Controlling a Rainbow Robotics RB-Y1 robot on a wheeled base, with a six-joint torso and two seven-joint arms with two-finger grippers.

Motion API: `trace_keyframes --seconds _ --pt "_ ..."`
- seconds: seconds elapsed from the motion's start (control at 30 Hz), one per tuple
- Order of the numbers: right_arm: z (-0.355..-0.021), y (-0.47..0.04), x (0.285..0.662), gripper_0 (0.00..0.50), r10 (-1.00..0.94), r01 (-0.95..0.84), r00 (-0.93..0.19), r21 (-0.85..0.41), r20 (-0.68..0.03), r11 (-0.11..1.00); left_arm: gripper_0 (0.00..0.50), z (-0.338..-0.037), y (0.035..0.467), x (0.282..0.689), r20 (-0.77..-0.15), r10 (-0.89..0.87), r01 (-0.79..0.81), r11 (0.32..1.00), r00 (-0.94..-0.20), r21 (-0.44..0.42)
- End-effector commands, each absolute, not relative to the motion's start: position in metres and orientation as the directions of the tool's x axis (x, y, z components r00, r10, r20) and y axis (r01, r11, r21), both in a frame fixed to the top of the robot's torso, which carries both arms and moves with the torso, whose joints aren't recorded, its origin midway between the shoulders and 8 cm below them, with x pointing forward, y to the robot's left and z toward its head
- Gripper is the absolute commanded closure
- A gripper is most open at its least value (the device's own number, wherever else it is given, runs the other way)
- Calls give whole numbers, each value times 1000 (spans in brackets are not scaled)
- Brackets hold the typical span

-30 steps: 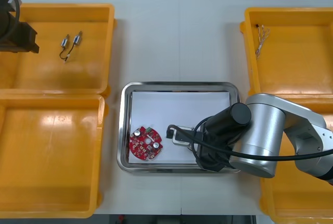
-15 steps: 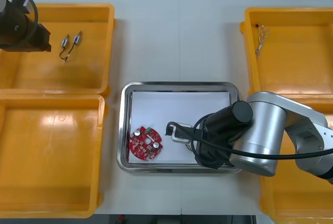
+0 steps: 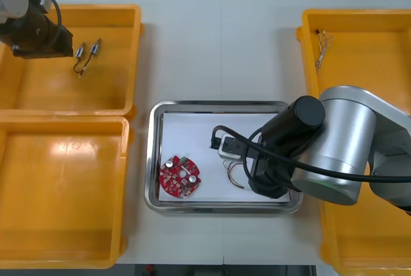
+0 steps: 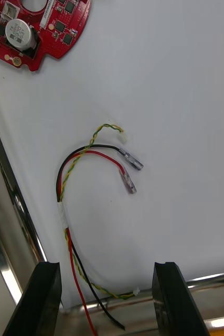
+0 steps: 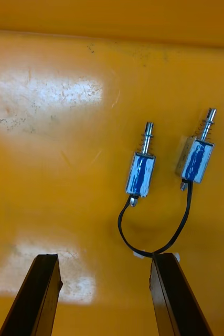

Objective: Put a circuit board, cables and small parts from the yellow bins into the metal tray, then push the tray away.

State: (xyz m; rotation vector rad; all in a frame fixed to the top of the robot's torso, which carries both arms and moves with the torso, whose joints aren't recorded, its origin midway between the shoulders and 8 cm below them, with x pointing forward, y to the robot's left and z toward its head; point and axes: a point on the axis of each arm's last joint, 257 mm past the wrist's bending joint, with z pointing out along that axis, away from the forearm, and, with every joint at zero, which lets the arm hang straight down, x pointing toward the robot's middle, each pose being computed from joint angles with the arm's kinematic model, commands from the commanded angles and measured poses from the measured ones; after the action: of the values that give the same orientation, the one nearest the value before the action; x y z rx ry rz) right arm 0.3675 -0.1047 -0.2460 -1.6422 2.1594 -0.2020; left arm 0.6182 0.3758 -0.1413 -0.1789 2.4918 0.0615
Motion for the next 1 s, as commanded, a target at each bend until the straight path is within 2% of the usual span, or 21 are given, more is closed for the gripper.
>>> trace_keyframes --seconds 0.03,0.2,0.47,0.57,1.0 --pt "-205 -97 367 0 -930 -863 -224 -383 -293 329 0 -114 355 644 -657 33 -26 997 -753 79" --pt "-178 -120 360 0 -925 -842 -265 -401 -274 360 0 -120 349 652 -665 44 -17 996 -745 86" --pt "-127 -120 368 0 -864 -819 -274 -368 -423 440 0 -134 340 667 -680 62 -7 995 -731 99" --pt "-114 -128 370 0 -842 -810 -291 -351 -454 469 0 -137 340 669 -683 65 -5 995 -727 100" --pt "-80 -200 393 0 -747 -723 -456 -287 -484 628 0 -146 332 679 -699 95 16 993 -709 119"
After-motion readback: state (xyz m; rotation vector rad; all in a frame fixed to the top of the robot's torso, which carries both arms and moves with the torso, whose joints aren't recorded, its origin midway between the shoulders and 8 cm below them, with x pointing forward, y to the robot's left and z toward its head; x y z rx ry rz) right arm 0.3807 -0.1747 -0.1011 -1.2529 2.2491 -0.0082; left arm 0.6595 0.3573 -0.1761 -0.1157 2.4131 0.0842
